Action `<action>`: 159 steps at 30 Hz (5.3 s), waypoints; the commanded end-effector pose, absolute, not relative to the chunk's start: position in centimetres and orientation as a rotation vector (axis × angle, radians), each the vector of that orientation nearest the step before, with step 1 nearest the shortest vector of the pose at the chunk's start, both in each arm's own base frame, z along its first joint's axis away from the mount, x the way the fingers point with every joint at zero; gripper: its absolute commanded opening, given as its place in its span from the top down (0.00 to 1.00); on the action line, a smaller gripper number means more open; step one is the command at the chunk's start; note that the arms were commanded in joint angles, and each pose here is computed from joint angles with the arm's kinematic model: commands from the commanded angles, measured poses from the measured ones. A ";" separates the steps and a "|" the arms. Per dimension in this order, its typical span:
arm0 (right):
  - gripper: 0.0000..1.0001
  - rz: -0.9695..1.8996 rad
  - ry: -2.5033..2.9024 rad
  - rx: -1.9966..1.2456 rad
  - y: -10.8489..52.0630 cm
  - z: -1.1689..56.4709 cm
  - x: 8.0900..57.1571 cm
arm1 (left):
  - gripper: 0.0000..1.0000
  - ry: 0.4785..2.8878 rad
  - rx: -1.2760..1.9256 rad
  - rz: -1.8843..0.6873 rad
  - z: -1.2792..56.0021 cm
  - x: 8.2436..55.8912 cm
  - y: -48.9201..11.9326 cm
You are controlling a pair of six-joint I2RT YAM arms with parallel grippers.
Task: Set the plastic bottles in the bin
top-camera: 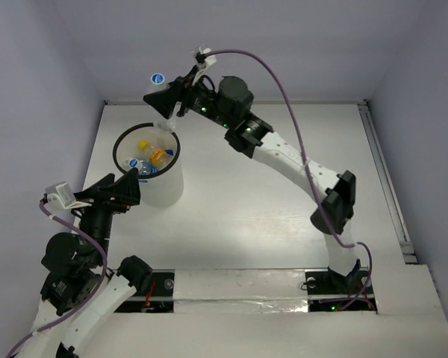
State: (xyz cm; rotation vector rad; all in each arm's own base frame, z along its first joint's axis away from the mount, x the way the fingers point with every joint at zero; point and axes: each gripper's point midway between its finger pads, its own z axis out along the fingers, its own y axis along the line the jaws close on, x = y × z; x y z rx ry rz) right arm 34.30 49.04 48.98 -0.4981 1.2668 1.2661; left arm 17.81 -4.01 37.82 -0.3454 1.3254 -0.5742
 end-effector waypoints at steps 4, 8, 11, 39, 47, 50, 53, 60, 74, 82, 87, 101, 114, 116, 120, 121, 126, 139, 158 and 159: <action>0.59 1.276 1.223 -0.518 53.3 48.9 34.2 | 0.14 1.253 -0.451 -0.558 38.3 17.7 -2.2; 0.58 1.212 1.294 -0.541 54.7 45.5 34.8 | 0.13 1.269 -0.445 -0.543 37.9 18.1 -2.4; 0.57 1.147 1.358 -0.564 55.3 42.7 35.2 | 0.13 1.274 -0.441 -0.535 37.8 18.2 -2.4; 0.59 0.911 1.558 -0.662 57.5 35.6 33.2 | 0.05 1.213 -0.531 -0.495 38.3 17.0 0.2; 0.65 0.796 1.575 -0.702 57.0 36.5 33.1 | 0.05 1.205 -0.543 -0.503 38.4 16.8 0.3; 0.63 0.755 1.560 -0.701 56.1 37.3 33.2 | 0.05 1.215 -0.534 -0.497 38.4 17.0 0.2; 0.61 0.753 1.571 -0.739 56.8 35.9 33.2 | 0.04 1.221 -0.530 -0.496 38.4 17.1 0.0; 0.34 0.763 1.626 -0.785 59.9 30.0 34.2 | 0.04 1.233 -0.524 -0.494 38.2 17.4 -0.3; 0.00 0.956 1.470 -0.626 57.4 39.3 31.8 | 0.01 1.221 -0.523 -0.495 39.0 17.0 0.1; 0.00 0.999 1.414 -0.628 54.8 43.8 29.7 | 0.01 1.217 -0.522 -0.501 39.8 16.7 0.2; 0.00 0.993 1.415 -0.639 54.1 44.1 29.3 | 0.01 1.217 -0.518 -0.502 40.0 16.7 0.1; 0.23 0.993 1.255 -0.414 42.6 48.9 25.7 | 0.01 1.269 -0.481 -0.509 40.2 16.9 -0.7; 0.50 0.923 1.338 -0.414 41.0 45.3 25.8 | 0.01 1.322 -0.461 -0.515 40.5 18.4 -2.3; 0.54 0.902 1.380 -0.472 42.1 44.0 26.0 | 0.01 1.330 -0.468 -0.510 40.4 18.5 -2.3; 0.70 0.911 1.391 -0.511 44.0 43.2 26.5 | 0.02 1.347 -0.481 -0.495 40.0 18.9 -2.4; 0.68 0.917 1.380 -0.541 45.5 43.3 26.9 | 0.02 1.349 -0.493 -0.482 39.8 19.0 -2.2; 0.18 0.776 1.443 -0.610 48.8 41.7 32.0 | 0.03 1.381 -0.534 -0.448 38.2 19.7 -2.0; 0.28 1.069 1.517 -0.783 51.3 37.2 35.6 | 0.05 1.465 -0.662 -0.363 34.5 21.6 -2.0; 0.31 1.194 1.518 -0.800 49.0 34.6 31.4 | 0.06 1.452 -0.685 -0.401 34.5 21.5 -2.1; 0.26 1.188 1.515 -0.793 48.9 34.9 31.5 | 0.06 1.454 -0.682 -0.403 34.6 21.5 -2.2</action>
